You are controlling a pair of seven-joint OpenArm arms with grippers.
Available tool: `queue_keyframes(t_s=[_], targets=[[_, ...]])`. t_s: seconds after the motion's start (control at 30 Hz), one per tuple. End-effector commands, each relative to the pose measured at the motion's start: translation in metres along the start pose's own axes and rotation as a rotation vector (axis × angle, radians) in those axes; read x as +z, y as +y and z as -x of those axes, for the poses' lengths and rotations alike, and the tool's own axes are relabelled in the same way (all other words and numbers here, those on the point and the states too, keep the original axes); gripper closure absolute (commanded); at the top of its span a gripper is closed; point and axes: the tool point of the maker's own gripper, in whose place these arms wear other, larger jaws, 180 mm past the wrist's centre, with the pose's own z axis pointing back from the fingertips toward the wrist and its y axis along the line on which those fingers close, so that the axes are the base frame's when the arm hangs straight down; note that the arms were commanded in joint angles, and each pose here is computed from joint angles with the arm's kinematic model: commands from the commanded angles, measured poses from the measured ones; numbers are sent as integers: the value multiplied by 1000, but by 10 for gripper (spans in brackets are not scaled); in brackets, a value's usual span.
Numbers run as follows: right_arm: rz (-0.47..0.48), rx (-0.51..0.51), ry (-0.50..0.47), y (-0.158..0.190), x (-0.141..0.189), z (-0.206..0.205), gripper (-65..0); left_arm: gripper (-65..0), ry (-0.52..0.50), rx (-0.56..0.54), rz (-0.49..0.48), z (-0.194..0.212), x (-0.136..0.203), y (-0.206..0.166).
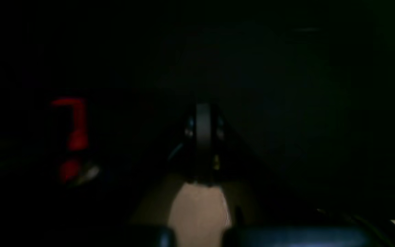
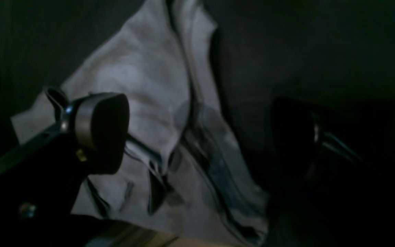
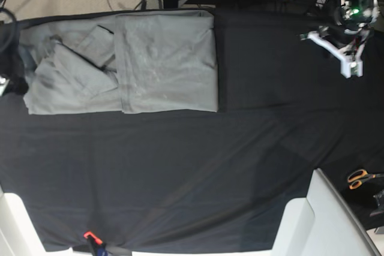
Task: Fold the T-shirt properly
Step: 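Release the shirt and raise the right gripper away, then grasp the shirt's outer end with the right gripper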
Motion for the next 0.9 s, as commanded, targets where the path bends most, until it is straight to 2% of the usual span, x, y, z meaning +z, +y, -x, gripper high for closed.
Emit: queue_keyframes(t_s=[0.0,0.2,0.5,0.73,0.87], targets=[[24,28,-27,-8,11,-17,-618,0,-25,-21,-9,-6,5,9],[38,-17,47,-22,-4,13,-618,0,-19,-28,-18,1,13,26],[18,79,251,-1,-13,46,-618,0,-26,-19,-18,-1,12,25],[5,117,287,9,-14,58,-615,0,-19,4,-21,-1,4,27],[-18,111,312,19,-22,69,-519,0,2,15,-25,5,0,30]])
